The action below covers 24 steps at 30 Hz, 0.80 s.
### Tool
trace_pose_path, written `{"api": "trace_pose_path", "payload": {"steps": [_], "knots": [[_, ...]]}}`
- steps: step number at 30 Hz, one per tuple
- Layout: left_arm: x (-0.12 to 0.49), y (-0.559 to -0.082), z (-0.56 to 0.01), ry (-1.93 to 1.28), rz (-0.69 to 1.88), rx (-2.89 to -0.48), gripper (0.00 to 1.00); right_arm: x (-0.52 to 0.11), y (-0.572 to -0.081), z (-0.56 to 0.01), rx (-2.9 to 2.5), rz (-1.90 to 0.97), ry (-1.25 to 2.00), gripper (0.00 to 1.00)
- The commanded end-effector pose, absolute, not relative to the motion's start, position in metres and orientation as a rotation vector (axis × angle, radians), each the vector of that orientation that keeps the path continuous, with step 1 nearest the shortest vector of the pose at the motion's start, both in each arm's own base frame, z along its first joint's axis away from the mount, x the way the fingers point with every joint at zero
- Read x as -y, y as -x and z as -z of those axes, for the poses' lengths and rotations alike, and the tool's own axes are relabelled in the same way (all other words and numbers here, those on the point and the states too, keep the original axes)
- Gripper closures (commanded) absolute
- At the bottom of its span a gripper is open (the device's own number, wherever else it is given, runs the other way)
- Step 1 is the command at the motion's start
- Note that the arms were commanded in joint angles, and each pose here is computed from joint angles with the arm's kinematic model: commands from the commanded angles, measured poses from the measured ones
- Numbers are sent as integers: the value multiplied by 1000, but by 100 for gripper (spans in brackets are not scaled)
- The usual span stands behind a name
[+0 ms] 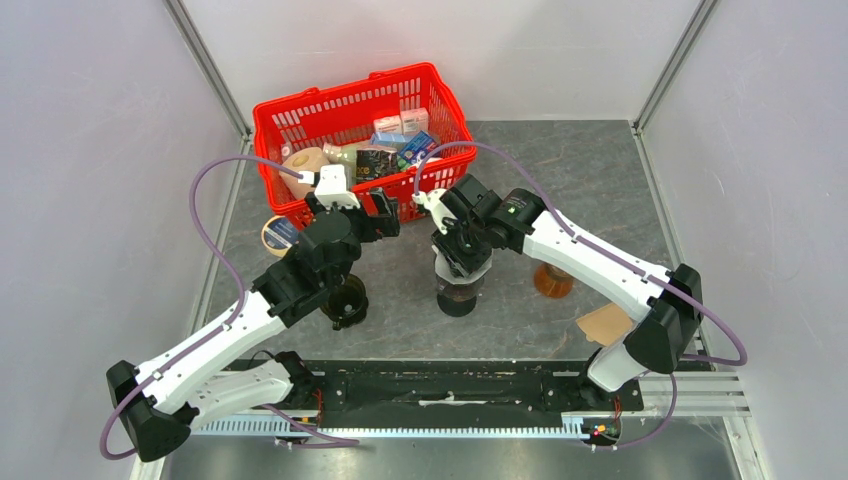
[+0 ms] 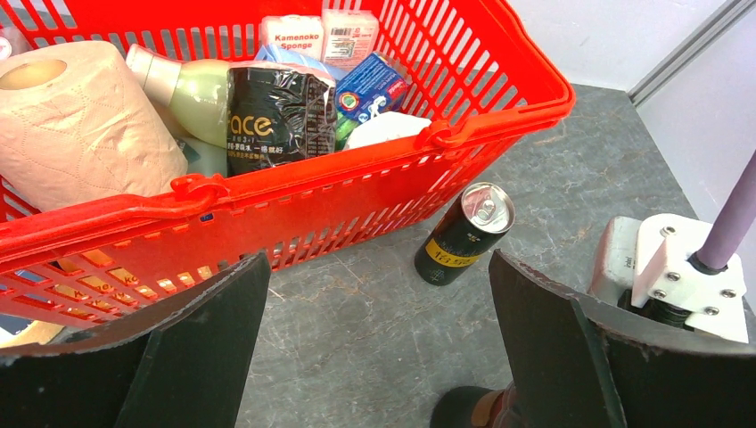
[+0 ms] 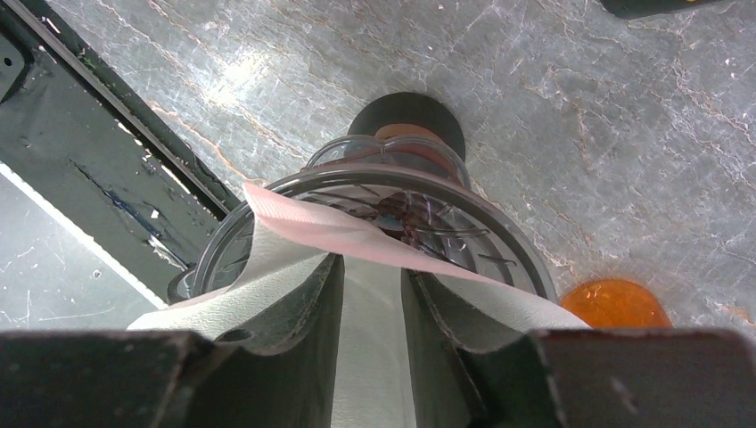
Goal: Place the coffee filter in the dripper
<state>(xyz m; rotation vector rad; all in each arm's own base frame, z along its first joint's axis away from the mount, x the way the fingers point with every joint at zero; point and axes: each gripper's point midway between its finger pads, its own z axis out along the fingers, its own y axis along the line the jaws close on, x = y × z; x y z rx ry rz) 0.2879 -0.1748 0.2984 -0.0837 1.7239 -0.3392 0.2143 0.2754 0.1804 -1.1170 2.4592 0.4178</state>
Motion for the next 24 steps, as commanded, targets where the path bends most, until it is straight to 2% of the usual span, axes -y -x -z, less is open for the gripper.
{"api": "trace_pose_path", "payload": {"steps": [1, 24], "knots": [[166, -291, -311, 116, 321, -1675, 0, -280, -213, -190, -2423, -443, 1123, 62], [168, -290, -312, 112, 334, -1676, 0, -275, -222, -244, -2297, -447, 1012, 58]]}}
